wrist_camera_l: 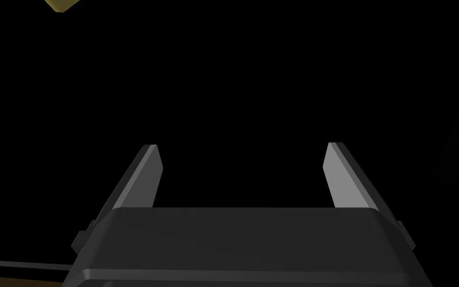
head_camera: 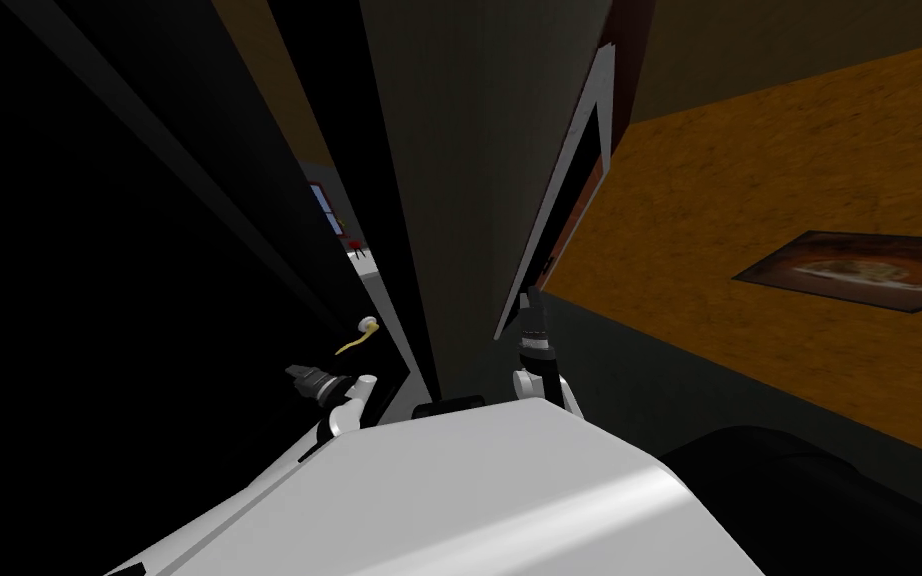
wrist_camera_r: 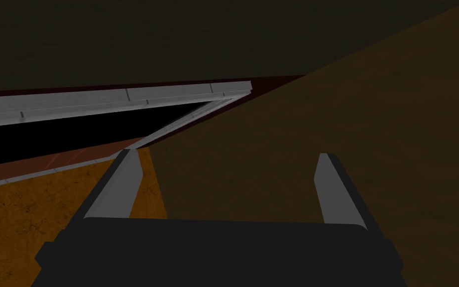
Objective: Push the door open
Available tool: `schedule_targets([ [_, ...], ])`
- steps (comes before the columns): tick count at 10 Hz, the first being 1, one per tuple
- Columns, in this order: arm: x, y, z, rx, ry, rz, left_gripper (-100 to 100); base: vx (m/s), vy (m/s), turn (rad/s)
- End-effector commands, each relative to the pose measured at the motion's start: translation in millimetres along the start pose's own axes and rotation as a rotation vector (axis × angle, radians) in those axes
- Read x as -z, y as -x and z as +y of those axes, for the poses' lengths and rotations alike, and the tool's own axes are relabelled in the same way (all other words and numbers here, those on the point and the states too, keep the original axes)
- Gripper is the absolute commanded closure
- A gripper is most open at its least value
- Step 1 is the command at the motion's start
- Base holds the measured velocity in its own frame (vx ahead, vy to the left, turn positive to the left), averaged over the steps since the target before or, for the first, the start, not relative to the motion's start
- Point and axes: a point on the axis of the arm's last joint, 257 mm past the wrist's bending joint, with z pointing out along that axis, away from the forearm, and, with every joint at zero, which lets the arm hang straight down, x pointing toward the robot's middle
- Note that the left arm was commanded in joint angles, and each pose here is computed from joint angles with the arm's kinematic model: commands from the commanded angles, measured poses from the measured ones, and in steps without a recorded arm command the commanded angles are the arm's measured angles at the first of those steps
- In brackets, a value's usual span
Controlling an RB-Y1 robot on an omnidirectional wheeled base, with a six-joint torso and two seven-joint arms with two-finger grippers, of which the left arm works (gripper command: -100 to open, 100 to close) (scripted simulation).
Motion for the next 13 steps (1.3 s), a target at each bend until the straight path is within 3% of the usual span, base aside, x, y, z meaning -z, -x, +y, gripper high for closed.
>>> schedule_targets([
  [1, 2.1, 5.9, 0.0, -0.009, -0.007, -0.021, -100, -0.012, 0.066, -0.087],
  [6, 12.9, 17.0, 0.3, -0.026, -0.015, -0.07, -100, -0.01, 0.031, -0.072],
  [13, 14.9, 18.0, 0.5, -0.028, -0.015, -0.076, -100, 0.0, 0.006, 0.0],
])
